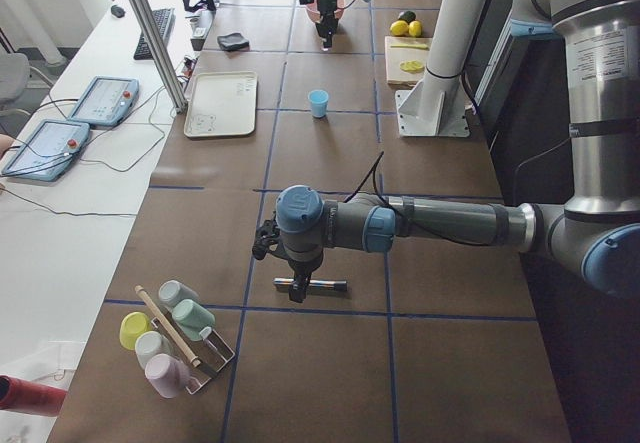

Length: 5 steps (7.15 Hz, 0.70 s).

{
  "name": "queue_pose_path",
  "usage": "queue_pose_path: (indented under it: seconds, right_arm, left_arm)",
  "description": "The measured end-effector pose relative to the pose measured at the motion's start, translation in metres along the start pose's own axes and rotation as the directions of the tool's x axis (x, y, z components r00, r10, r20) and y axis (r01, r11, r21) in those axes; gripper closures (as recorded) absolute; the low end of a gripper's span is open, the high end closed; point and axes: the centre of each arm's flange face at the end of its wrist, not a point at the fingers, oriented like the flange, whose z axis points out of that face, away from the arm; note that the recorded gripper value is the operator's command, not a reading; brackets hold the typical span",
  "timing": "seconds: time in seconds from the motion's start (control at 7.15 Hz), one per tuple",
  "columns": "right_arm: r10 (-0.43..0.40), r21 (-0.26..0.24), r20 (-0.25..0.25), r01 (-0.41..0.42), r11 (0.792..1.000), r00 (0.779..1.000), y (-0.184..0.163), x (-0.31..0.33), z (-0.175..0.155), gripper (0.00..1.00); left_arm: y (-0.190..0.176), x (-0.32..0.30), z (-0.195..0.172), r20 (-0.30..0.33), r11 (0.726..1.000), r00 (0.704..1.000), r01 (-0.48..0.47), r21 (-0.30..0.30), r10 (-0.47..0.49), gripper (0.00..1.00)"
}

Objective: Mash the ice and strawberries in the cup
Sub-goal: 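Carry the ice cube over the blue cup and release it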

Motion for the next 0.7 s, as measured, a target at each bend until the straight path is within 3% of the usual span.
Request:
queue_pose_path:
  seconds: [0.28, 0.56, 0.7]
  right_arm:
    - [0.035, 0.053, -0.016, -0.034, 0.998, 0.999, 0.026, -0.052, 0.067, 0.98]
    - [0.043, 0.084, -0.031, -0.04, 0.996, 0.999, 0.03, -0.073, 0.096, 0.97]
    - [0.046, 0.091, -0.036, -0.042, 0.995, 0.998, 0.029, -0.074, 0.1, 0.91]
  left_arm:
    - [-0.001, 0.001, -0.001, 0.0, 1.0, 1.0, -0.002, 0.003, 0.002, 0.0]
    - [-0.002, 0.002, -0.002, 0.0, 1.0, 1.0, -0.004, 0.005, 0.004, 0.0]
    - [-0.003, 0.002, -0.002, 0.001, 1.0, 1.0, -0.005, 0.006, 0.005, 0.0]
